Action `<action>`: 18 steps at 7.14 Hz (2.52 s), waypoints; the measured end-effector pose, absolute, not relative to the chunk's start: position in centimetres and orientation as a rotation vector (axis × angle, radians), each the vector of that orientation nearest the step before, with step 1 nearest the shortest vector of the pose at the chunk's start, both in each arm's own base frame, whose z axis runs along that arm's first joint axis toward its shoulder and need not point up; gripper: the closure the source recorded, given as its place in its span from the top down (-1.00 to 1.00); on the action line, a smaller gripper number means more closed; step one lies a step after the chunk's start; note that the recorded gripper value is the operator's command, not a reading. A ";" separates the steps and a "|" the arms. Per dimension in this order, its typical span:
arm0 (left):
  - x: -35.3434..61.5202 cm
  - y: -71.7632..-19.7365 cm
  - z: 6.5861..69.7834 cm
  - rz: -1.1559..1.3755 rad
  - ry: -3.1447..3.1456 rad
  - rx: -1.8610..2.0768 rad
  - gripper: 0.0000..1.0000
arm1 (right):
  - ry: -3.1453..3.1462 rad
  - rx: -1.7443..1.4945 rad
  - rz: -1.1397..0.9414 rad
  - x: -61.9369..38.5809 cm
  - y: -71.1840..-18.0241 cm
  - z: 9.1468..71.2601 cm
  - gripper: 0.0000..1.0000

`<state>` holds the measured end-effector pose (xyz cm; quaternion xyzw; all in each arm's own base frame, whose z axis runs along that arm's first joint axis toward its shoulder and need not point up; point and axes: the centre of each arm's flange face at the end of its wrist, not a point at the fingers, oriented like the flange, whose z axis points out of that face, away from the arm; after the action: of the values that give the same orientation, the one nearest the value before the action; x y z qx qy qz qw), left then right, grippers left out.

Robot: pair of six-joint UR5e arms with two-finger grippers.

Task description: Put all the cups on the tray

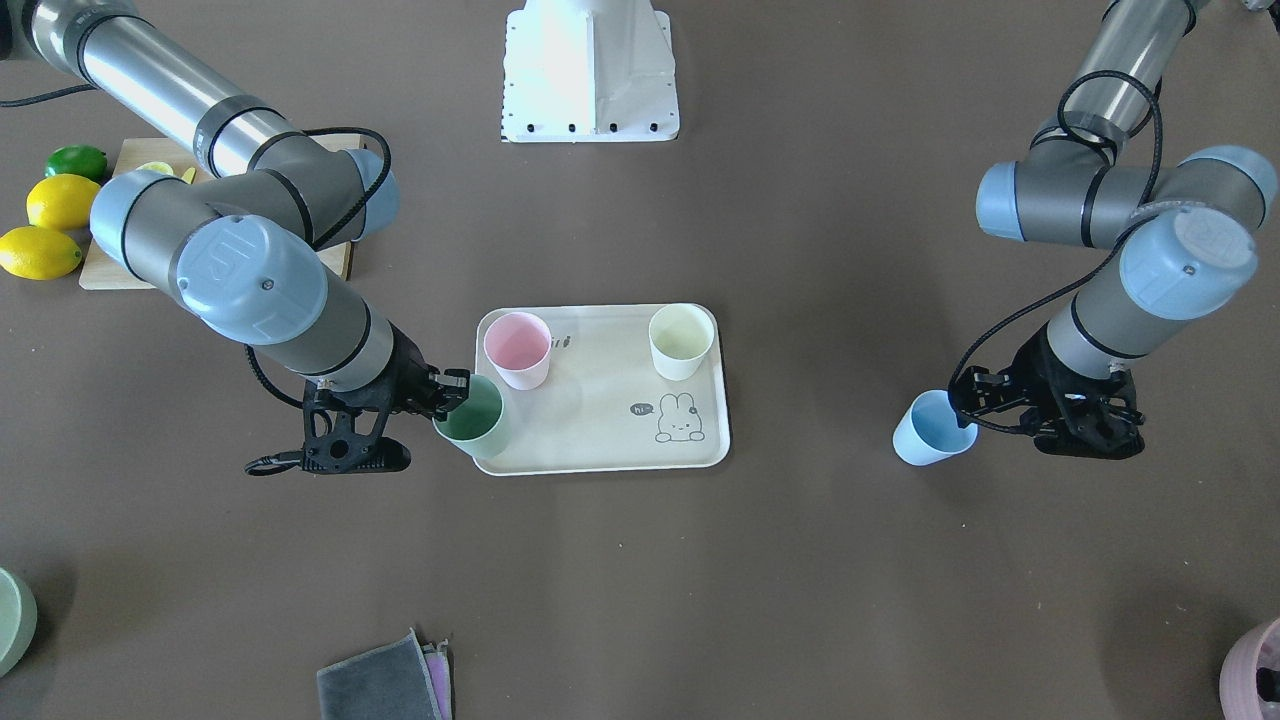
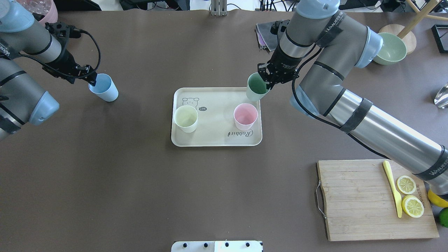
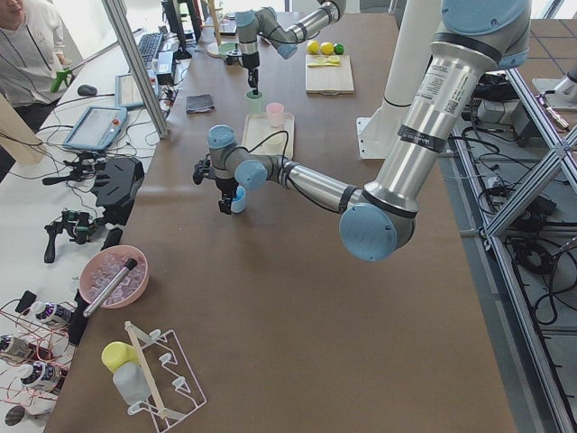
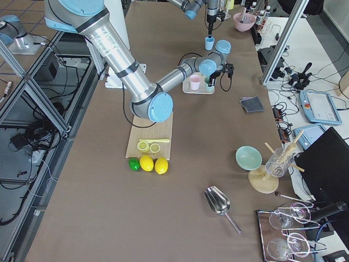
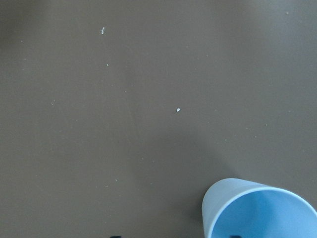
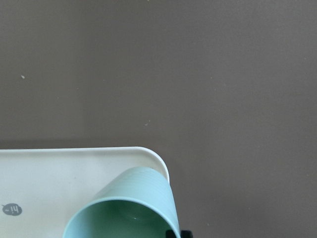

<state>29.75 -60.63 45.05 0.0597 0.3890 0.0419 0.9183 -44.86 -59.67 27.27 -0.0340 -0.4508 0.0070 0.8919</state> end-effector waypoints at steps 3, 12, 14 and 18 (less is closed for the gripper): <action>30.8 -60.4 44.9 0.081 0.804 0.106 -1.00 | -0.930 -0.079 -0.006 -47.6 -57.7 27.1 -1.00; 47.7 -58.4 23.3 -0.087 0.947 0.001 -0.73 | -0.943 -0.014 -0.006 -39.4 -60.8 29.3 1.00; 49.8 -57.6 22.2 -0.089 0.942 0.010 0.96 | -0.930 -0.007 -0.015 -38.1 -61.1 31.0 1.00; 40.3 -61.6 27.5 -0.050 0.941 0.042 0.96 | -0.918 0.028 0.011 -32.8 -63.3 33.3 1.00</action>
<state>40.29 -61.64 27.47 0.0203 0.4532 -0.0239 0.8909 -32.79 -63.26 33.27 0.0136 -0.4430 0.0051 0.8964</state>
